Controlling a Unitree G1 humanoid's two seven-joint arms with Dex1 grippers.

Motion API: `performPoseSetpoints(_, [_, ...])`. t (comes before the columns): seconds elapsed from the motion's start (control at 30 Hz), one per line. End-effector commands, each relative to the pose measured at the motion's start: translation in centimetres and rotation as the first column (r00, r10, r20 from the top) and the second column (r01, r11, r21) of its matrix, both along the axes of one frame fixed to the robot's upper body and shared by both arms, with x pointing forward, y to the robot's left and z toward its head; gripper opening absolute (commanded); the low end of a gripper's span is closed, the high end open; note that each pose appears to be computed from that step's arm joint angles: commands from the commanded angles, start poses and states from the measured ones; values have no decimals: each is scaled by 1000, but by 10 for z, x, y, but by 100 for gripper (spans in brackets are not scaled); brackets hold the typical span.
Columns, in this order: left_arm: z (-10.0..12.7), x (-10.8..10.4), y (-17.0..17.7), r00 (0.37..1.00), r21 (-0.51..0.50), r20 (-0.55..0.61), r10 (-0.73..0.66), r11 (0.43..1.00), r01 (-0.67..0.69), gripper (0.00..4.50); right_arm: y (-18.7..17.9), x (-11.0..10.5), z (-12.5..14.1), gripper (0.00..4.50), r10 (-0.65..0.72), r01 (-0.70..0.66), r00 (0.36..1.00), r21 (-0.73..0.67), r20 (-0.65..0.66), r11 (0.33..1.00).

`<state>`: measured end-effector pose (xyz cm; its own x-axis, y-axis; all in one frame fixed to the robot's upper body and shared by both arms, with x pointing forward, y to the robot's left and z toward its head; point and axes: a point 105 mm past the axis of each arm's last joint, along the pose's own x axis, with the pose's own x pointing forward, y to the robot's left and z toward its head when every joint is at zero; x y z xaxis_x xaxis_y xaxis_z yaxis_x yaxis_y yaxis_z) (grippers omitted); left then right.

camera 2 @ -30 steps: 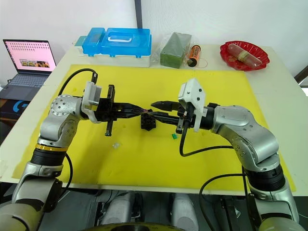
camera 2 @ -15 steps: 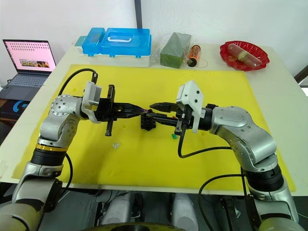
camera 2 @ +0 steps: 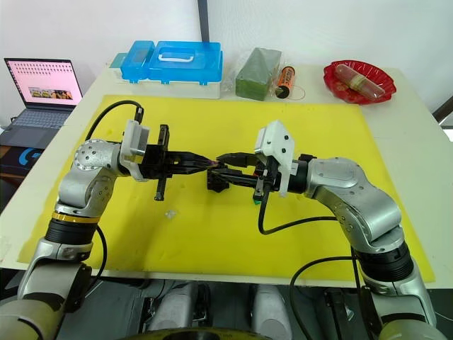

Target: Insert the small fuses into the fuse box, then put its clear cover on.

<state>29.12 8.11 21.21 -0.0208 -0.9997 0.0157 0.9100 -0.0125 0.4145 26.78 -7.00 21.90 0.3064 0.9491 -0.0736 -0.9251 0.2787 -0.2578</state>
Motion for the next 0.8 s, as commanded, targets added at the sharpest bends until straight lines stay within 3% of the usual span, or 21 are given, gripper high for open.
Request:
performPoseSetpoints(0.03, [8, -5, 0, 999, -13, 33, -13, 1000, 13, 0, 2, -4, 15, 127, 18, -19, 998, 27, 59, 999])
performPoseSetpoints(0.43, [8, -5, -2, 999, -13, 34, -16, 1000, 16, 0, 2, -4, 15, 127, 17, -18, 998, 22, 55, 1000])
performPoseSetpoints(0.53, [8, -5, -2, 999, -14, 34, -17, 1000, 17, 0, 2, -4, 15, 68, 17, -19, 998, 21, 53, 1000])
performPoseSetpoints(0.6, [8, -5, -2, 999, -13, 33, -17, 1000, 18, 0, 2, -4, 15, 4, 18, -19, 998, 22, 53, 1000])
performPoseSetpoints(0.8, [8, -5, -2, 999, -13, 34, -19, 1000, 20, 0, 1, -4, 15, 4, 21, -22, 998, 23, 54, 1000])
